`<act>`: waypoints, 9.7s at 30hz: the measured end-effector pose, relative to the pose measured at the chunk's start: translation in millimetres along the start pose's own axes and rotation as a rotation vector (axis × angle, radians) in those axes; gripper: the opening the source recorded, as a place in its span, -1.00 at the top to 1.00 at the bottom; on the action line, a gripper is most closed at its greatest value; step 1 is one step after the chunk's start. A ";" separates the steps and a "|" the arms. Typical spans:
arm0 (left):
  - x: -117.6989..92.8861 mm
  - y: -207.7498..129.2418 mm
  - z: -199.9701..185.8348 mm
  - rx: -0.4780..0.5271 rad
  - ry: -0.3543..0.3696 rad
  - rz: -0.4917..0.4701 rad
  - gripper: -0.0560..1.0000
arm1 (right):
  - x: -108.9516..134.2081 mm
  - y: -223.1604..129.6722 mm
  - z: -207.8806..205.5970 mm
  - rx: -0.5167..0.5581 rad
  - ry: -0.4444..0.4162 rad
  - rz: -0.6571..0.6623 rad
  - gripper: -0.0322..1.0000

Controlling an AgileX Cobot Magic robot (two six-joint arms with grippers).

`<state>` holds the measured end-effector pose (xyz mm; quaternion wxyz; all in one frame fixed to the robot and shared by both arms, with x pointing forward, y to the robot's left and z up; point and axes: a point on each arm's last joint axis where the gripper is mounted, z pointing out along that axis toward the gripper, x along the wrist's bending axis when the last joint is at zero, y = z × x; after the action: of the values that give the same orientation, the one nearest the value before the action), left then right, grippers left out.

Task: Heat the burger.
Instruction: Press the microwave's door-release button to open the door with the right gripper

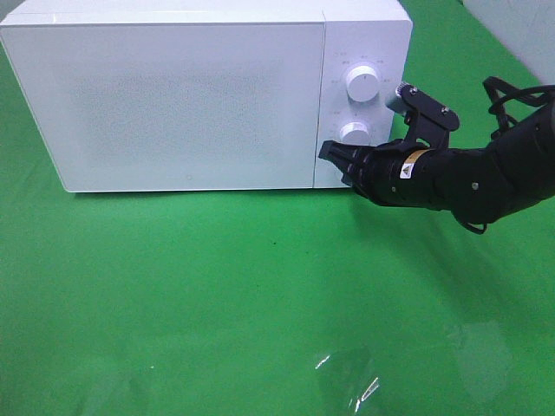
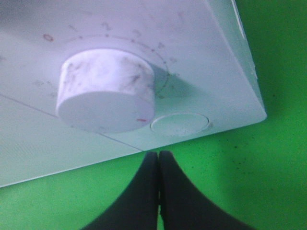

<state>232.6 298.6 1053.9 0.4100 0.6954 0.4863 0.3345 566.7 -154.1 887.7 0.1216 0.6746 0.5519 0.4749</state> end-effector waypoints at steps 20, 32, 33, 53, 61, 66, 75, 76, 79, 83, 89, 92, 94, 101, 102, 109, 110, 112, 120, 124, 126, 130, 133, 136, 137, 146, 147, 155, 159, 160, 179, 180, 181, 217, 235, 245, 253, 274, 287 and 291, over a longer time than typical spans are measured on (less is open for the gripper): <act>0.0 0.0 0.0 0.000 0.000 0.000 0.89 | -16.7 -14.5 20.9 -0.097 0.033 0.497 0.94; 0.0 0.0 0.0 0.000 0.000 0.000 0.89 | -18.3 -9.5 21.4 -0.155 0.035 0.550 0.94; 0.0 0.0 0.0 0.000 0.000 0.000 0.89 | -16.6 -7.7 22.9 -0.157 0.041 0.550 0.94; 0.0 0.0 0.0 0.000 0.000 0.000 0.89 | -7.5 -4.1 30.3 -0.122 0.042 0.589 0.94; 0.0 0.0 0.0 0.000 0.000 0.000 0.89 | -7.7 -5.0 31.0 -0.122 0.044 0.589 0.94; 0.0 0.0 0.0 0.000 0.000 0.000 0.89 | -8.1 -4.6 30.9 -0.127 0.041 0.595 0.94; 0.0 0.0 0.0 0.000 0.000 0.000 0.89 | -8.3 -4.5 30.9 -0.132 0.038 0.603 0.94; 0.0 0.0 0.0 0.000 0.000 0.000 0.89 | -8.7 -4.3 30.9 -0.137 0.033 0.613 0.94; 0.0 0.0 0.0 0.000 0.000 0.000 0.89 | -9.3 -3.9 30.8 -0.144 0.028 0.623 0.94; 0.0 0.0 0.0 0.000 0.000 0.000 0.89 | -9.8 -3.7 30.8 -0.147 0.025 0.628 0.94; 0.0 0.0 0.0 0.000 0.000 0.000 0.89 | -9.2 -4.1 30.8 -0.149 0.023 0.627 0.94; 0.0 0.0 0.0 0.000 0.000 0.000 0.89 | -9.2 -4.1 30.8 -0.149 0.023 0.627 0.94; 0.0 0.0 0.0 0.000 0.000 0.000 0.89 | -9.1 -3.8 30.9 -0.150 0.023 0.618 0.94; 0.0 0.0 0.0 0.000 0.000 0.000 0.89 | -8.3 -2.4 32.3 -0.150 0.017 0.596 0.94; 0.0 0.0 0.0 0.000 0.000 0.000 0.89 | -8.5 -2.7 32.4 -0.149 0.016 0.587 0.94; 0.0 0.0 0.0 0.000 0.000 0.000 0.89 | -8.8 -3.1 33.5 -0.148 0.014 0.583 0.94; 0.0 0.0 0.0 0.000 0.000 0.000 0.89 | -8.8 -3.1 33.5 -0.148 0.014 0.583 0.94; 0.0 0.0 0.0 0.000 0.000 0.000 0.89 | -8.6 -2.8 34.0 -0.147 0.013 0.583 0.94; 0.0 0.0 0.0 0.000 0.000 0.000 0.89 | -7.9 -0.1 39.8 -0.092 -0.061 0.617 0.94; 0.0 0.0 0.0 0.000 0.000 0.000 0.89 | -7.3 2.0 40.6 -0.073 -0.083 0.628 0.94; 0.0 0.0 0.0 0.000 0.000 0.000 0.89 | -7.4 2.1 40.5 -0.071 -0.088 0.631 0.94; 0.0 0.0 0.0 0.000 0.000 0.000 0.89 | -7.4 2.2 40.2 -0.071 -0.089 0.625 0.94; 0.0 0.0 0.0 0.000 0.000 0.000 0.89 | -7.7 1.9 39.9 -0.074 -0.087 0.625 0.94; 0.0 0.0 0.0 0.000 0.000 0.000 0.89 | -11.5 -1.0 34.2 -0.130 -0.037 0.622 0.94; 0.0 0.0 0.0 0.000 0.000 0.000 0.89 | -12.4 -2.2 30.6 -0.164 0.001 0.626 0.94; 0.0 0.0 0.0 0.000 0.000 0.000 0.89 | -16.2 -8.5 24.0 -0.195 0.050 0.636 0.94; 0.0 0.0 0.0 0.000 0.000 0.000 0.89 | -16.6 -9.0 23.7 -0.194 0.049 0.637 0.94; 0.0 0.0 0.0 0.000 0.000 0.000 0.89 | -16.2 -8.7 24.4 -0.196 0.053 0.636 0.94; 0.0 0.0 0.0 0.000 0.000 0.000 0.89 | -13.2 -6.3 29.2 -0.167 0.030 0.647 0.94; 0.0 0.0 0.0 0.000 0.000 0.000 0.89 | -13.2 -6.3 29.2 -0.167 0.030 0.647 0.94; 0.0 0.0 0.0 0.000 0.000 0.000 0.89 | -14.2 -6.3 34.5 -0.140 -0.022 0.678 0.94; 0.0 0.0 0.0 0.000 0.000 0.000 0.89 | -14.2 -6.3 34.5 -0.140 -0.022 0.678 0.94; 0.0 0.0 0.0 0.000 0.000 0.000 0.89 | -14.2 -6.3 34.5 -0.140 -0.022 0.679 0.94; 0.0 0.0 0.0 0.000 0.000 0.000 0.89 | -7.1 -12.2 40.7 -0.157 -0.060 0.793 0.94; 0.0 0.0 0.0 0.000 0.000 0.000 0.89 | -2.9 -5.7 11.2 -0.243 0.065 0.644 0.94; 0.0 0.0 0.0 0.000 0.000 0.000 0.89 | -7.2 -11.2 -25.1 -0.219 0.077 0.547 0.94; 0.0 0.0 0.0 0.000 0.000 0.000 0.89 | -5.3 -16.4 -26.3 -0.176 0.103 0.540 0.94; 0.0 0.0 0.0 0.000 0.000 0.000 0.89 | -11.2 -20.7 11.1 -0.221 0.134 0.671 0.94; 0.0 0.0 0.0 0.000 0.000 0.000 0.89 | -15.1 -24.4 31.2 -0.213 0.075 0.709 0.94; 0.0 0.0 0.0 0.000 0.000 0.000 0.89 | -12.1 -24.2 34.0 -0.202 0.072 0.710 0.94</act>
<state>232.6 298.6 1053.9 0.4100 0.6954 0.4863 0.3345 578.6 -143.6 847.3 -0.0043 0.7916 0.2378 0.5629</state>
